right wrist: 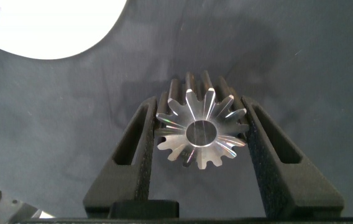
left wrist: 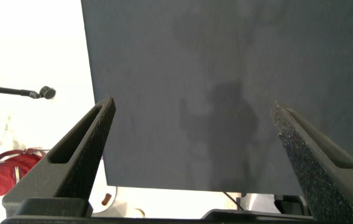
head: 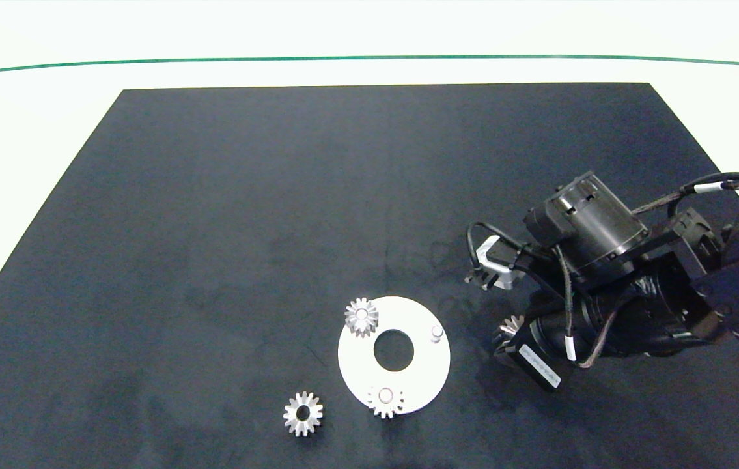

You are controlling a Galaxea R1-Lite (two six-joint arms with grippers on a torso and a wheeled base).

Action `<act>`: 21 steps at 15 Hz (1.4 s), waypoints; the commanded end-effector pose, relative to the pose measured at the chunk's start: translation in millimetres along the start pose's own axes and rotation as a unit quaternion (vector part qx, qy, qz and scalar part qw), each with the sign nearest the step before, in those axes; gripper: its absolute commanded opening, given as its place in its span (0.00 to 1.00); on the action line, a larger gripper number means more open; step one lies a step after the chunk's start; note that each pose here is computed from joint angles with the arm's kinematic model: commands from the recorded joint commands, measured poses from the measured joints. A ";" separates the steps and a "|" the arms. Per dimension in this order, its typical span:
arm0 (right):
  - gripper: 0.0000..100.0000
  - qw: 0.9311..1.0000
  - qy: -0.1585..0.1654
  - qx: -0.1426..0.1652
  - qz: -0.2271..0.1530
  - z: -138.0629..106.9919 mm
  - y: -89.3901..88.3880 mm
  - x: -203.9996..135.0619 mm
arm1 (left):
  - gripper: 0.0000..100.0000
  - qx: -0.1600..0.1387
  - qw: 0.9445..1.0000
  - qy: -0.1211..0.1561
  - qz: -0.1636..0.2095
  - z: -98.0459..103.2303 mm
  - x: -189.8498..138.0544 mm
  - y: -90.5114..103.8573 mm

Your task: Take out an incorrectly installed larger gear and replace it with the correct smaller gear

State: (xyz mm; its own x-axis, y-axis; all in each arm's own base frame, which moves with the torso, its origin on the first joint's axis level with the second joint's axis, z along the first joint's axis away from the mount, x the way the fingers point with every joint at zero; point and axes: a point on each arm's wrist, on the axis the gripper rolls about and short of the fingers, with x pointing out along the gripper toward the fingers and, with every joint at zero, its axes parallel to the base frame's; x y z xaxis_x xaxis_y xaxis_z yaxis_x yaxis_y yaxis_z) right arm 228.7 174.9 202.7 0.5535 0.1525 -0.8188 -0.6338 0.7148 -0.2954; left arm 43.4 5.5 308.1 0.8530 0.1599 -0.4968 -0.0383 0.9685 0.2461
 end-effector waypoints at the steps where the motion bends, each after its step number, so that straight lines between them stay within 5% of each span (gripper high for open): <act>1: 0.37 1.000 0.015 0.003 0.002 -11.0 0.5 7.4 | 1.00 0.001 1.000 0.002 0.001 -0.5 -0.2 0.0; 4: 0.37 1.000 0.005 0.008 0.001 -14.9 0.6 13.4 | 1.00 0.001 1.000 0.003 0.000 -0.6 -0.2 -0.1; 5: 1.00 1.000 0.004 0.008 0.002 -15.6 0.6 12.3 | 1.00 0.001 1.000 0.003 0.000 -0.6 -0.2 -0.1; 10: 1.00 1.000 -0.004 0.024 -0.009 -23.7 -8.9 0.7 | 1.00 0.001 1.000 0.005 0.000 -1.3 0.7 -0.3; 13: 1.00 0.995 -0.079 0.045 -0.035 -48.1 -18.9 -59.6 | 1.00 0.003 1.000 0.008 -0.002 -2.0 1.9 -0.7; 16: 1.00 0.985 -0.151 0.062 -0.054 -96.5 -17.2 -112.7 | 1.00 0.012 1.000 0.010 -0.018 -3.6 4.0 -2.7; 18: 1.00 0.969 -0.210 0.099 -0.080 -136.0 -17.4 -145.8 | 1.00 0.042 0.996 0.012 -0.075 -6.9 10.0 -10.7; 21: 1.00 0.951 -0.262 0.139 -0.091 -158.7 -15.3 -169.3 | 1.00 0.030 0.990 0.004 -0.136 3.1 20.0 -21.2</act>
State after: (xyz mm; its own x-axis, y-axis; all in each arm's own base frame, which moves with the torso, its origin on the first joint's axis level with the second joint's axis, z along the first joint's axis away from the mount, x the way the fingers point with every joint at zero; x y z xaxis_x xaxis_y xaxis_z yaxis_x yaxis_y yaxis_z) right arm 94.3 53.6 261.9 0.8241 0.2628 -0.5018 -0.4248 0.8727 -0.2407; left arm 53.8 -5.0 296.8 0.8398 -0.0239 -0.5424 0.1405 0.9746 0.1745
